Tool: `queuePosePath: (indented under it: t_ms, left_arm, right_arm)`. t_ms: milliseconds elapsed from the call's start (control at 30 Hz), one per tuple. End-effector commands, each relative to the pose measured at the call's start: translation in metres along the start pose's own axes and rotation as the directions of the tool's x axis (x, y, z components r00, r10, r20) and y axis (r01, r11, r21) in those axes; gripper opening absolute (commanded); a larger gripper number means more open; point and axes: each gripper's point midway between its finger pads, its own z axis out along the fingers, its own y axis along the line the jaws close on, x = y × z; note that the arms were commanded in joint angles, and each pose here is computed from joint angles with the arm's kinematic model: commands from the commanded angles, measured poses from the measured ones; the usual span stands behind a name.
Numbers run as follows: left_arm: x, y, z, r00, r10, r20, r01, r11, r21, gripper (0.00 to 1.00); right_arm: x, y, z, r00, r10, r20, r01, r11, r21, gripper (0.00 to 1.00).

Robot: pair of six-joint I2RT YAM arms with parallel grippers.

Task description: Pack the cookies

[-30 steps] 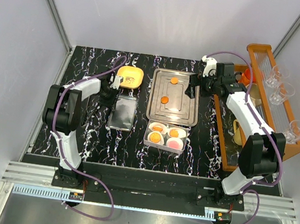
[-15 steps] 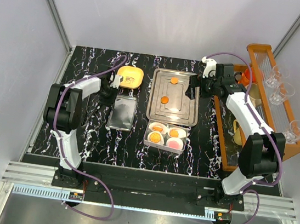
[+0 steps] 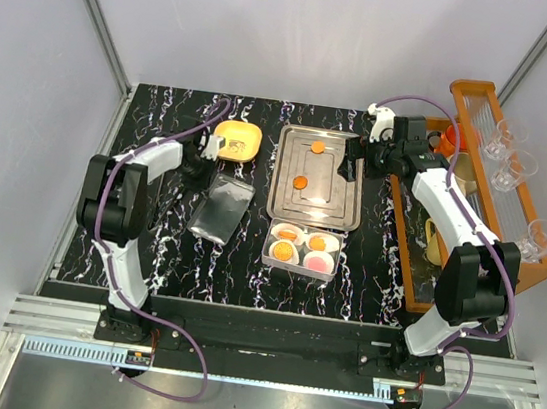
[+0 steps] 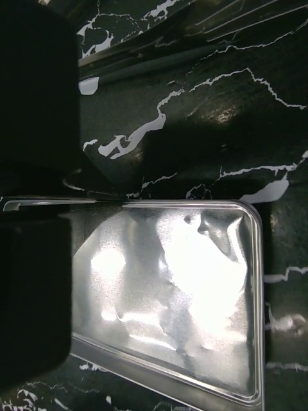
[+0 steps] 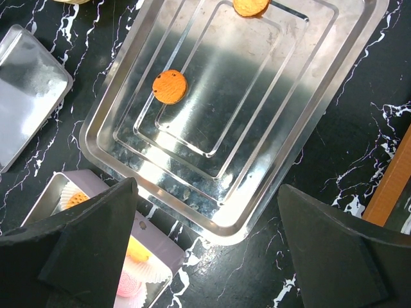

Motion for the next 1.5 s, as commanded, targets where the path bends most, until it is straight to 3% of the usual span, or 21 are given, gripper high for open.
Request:
queuePosePath:
  t_ms: [0, 300, 633, 1067, 1467]
  left_arm:
    - [-0.034, -0.023, -0.046, 0.985, 0.044, 0.165, -0.057, 0.996, 0.074, 0.0]
    - [-0.076, -0.055, -0.111, 0.923, 0.09, 0.374, -0.141, 0.984, 0.11, 0.0]
    - [-0.148, -0.082, -0.171, 0.828, 0.119, 0.548, -0.169, 0.985, 0.041, 0.0]
    - [-0.169, -0.112, -0.18, 0.805, 0.063, 0.59, -0.151, 0.983, 0.101, 0.0]
    - [-0.171, -0.139, -0.189, 0.789, 0.043, 0.613, -0.167, 0.975, 0.146, 0.0]
  right_arm:
    - [-0.014, 0.012, -0.009, 0.999, -0.019, 0.039, 0.021, 0.999, -0.036, 1.0]
    - [-0.039, 0.032, -0.018, 0.998, -0.026, 0.053, 0.033, 0.99, -0.137, 1.0]
    - [-0.067, 0.127, -0.031, 0.99, -0.083, 0.115, 0.121, 0.918, -0.377, 1.0]
    - [-0.106, 0.17, -0.006, 0.981, -0.045, 0.19, 0.129, 0.88, -0.457, 1.0]
    - [-0.109, 0.184, 0.01, 0.982, -0.016, 0.191, 0.107, 0.871, -0.48, 1.0]
